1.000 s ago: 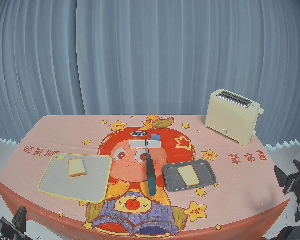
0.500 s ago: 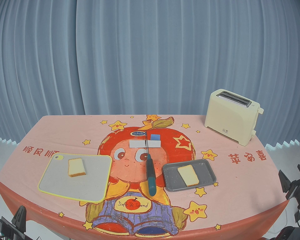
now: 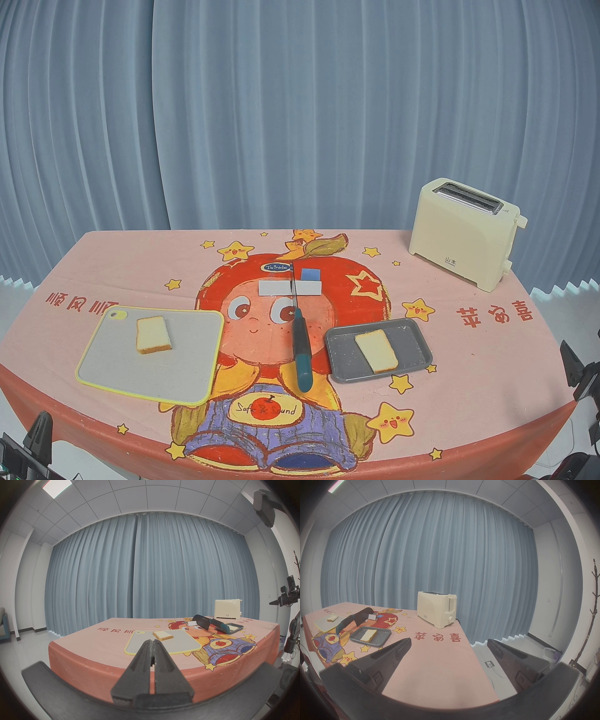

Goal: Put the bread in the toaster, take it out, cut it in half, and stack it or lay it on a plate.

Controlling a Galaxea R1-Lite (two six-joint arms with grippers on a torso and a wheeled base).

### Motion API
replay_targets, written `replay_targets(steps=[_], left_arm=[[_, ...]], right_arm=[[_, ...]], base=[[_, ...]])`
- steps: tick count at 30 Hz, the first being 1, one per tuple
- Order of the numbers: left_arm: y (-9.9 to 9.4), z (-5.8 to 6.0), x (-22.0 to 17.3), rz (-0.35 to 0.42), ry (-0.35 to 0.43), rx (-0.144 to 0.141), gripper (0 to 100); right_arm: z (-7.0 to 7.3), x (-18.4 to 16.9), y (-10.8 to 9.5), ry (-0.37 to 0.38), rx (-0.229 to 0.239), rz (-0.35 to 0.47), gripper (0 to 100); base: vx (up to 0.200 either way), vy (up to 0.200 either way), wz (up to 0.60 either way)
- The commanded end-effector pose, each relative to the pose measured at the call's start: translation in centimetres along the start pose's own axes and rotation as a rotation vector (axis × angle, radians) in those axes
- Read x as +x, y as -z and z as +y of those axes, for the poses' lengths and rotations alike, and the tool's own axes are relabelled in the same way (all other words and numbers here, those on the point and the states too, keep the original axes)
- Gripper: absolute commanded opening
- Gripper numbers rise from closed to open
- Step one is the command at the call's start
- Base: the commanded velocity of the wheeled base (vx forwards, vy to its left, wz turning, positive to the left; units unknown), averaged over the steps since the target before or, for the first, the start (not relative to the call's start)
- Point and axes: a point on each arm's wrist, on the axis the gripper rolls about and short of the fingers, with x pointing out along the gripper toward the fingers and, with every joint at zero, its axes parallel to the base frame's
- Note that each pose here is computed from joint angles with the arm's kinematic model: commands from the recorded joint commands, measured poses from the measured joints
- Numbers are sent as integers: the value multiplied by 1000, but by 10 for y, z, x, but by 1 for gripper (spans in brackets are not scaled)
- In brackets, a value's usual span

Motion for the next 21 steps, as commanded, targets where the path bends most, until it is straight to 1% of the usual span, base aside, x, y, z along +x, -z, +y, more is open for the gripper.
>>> replay_targets(steps=[1,6,12,21], left_arm=[[5,0,0,7,0,1,0],[5,0,0,7,0,1,0],[5,0,0,7,0,-1,0],[5,0,0,7,0,1,0]], right_arm=[[-1,-2,3,2,2,-4,100],[-4,-4,6,24,12,-13,100],[-5,-7,9,24,15,-18,100],[-5,-7,9,25,19,-25,100]], base=[[0,0,0],[0,0,0],[0,0,0],[0,0,0]])
